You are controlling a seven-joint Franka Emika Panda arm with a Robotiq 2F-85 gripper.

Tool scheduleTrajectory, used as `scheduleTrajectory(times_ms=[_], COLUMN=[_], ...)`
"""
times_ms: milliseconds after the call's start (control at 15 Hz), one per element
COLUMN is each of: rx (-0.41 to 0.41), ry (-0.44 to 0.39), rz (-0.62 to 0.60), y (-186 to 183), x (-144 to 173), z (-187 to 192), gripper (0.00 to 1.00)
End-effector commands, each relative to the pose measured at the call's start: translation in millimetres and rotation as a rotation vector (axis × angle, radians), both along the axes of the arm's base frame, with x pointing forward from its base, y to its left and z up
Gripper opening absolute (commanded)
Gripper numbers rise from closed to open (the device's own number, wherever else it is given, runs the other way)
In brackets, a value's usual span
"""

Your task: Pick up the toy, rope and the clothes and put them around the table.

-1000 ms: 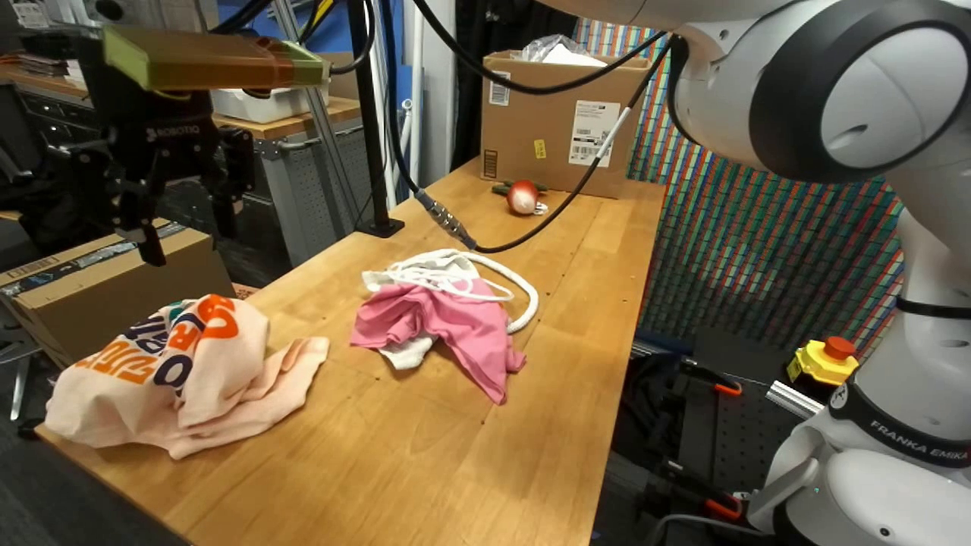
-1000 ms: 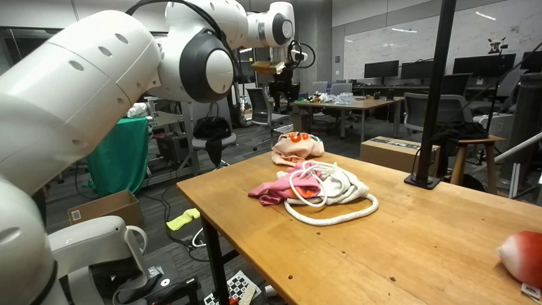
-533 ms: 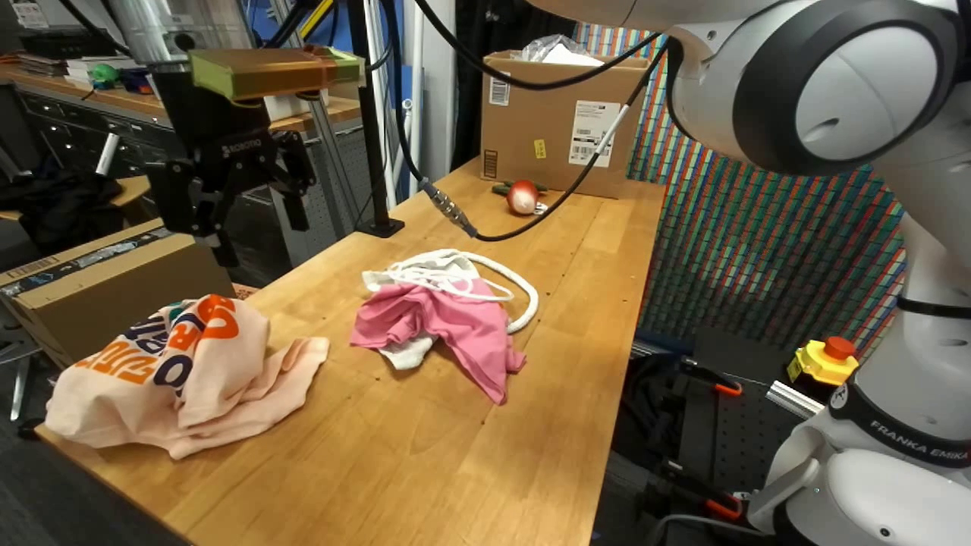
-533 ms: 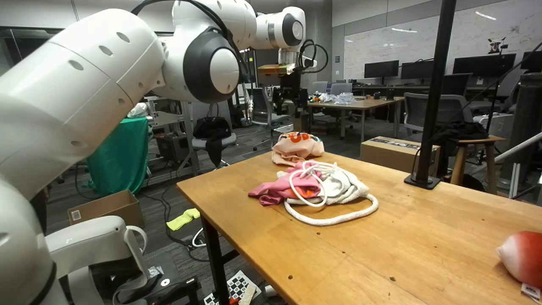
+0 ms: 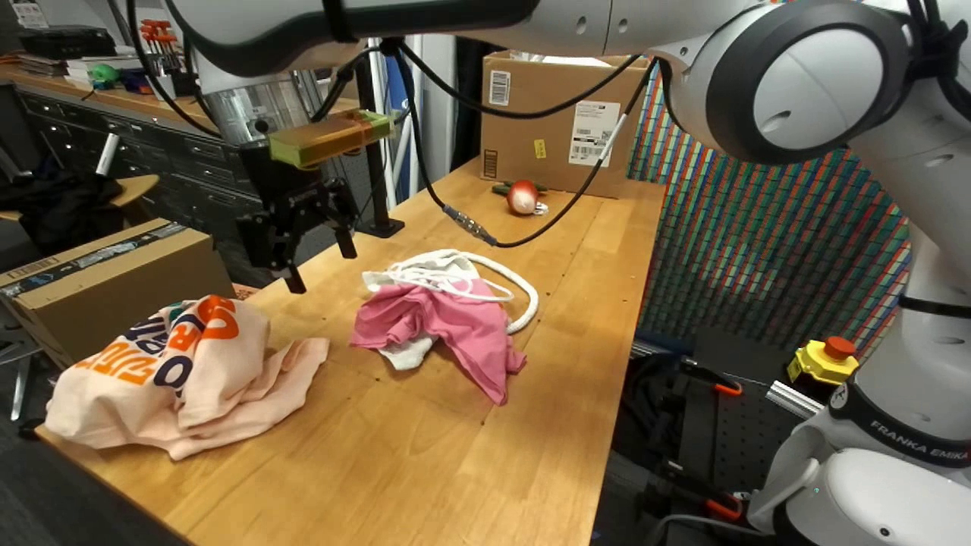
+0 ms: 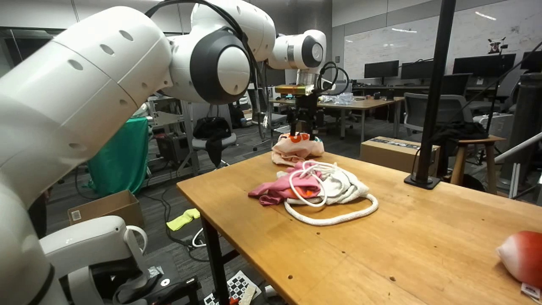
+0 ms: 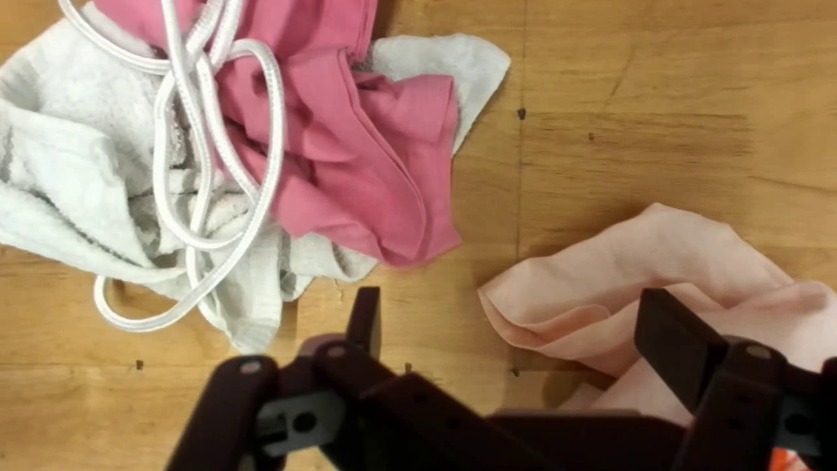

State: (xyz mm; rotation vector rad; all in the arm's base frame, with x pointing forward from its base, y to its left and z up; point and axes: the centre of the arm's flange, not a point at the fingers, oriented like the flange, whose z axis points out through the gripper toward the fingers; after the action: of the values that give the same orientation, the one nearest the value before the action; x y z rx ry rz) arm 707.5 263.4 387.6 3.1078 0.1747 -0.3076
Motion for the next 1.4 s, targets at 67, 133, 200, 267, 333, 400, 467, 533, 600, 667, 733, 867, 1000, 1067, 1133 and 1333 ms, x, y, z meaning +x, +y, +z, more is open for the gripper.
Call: scheduleTrajectory(times_ms=[67, 133, 200, 267, 333, 400, 467, 533, 600, 667, 733, 867, 1000, 1067, 1133, 1333], rx=[0.012, 0.005, -0.001, -0.007, -0.016, -0.017, -0.019, -0.028, -0.029, -0.029, -0.033, -0.035, -0.046, -0.048, -0.050, -0.044], ry=[0.057, 0.071, 0.079, 0.090, 0.097, 0.105, 0.112, 0.117, 0.123, 0.130, 0.135, 0.149, 0.156, 0.162, 0.174, 0.200], rz=[-0.020, -0.025, -0.032, -0.037, -0.040, -0.044, -0.048, -0.051, -0.055, -0.058, -0.061, -0.067, -0.068, -0.067, -0.059, -0.036], y=[-35, -40, -45, -49, -53, -58, -61, -65, -69, -73, -77, -84, -90, -92, -93, -95], x=[-31, -31, -32, -33, -34, -36, -37, -38, -39, -40, -42, -44, -47, -48, -50, -54], z=[-40, -46, -53, -59, -63, -65, -68, -72, -72, -71, -75, -76, -81, -81, -81, -84], gripper=[1.00, 1.00, 1.00, 1.00, 1.00, 1.00, 1.00, 1.00, 1.00, 1.00, 1.00, 1.00, 1.00, 1.00, 1.00, 0.73])
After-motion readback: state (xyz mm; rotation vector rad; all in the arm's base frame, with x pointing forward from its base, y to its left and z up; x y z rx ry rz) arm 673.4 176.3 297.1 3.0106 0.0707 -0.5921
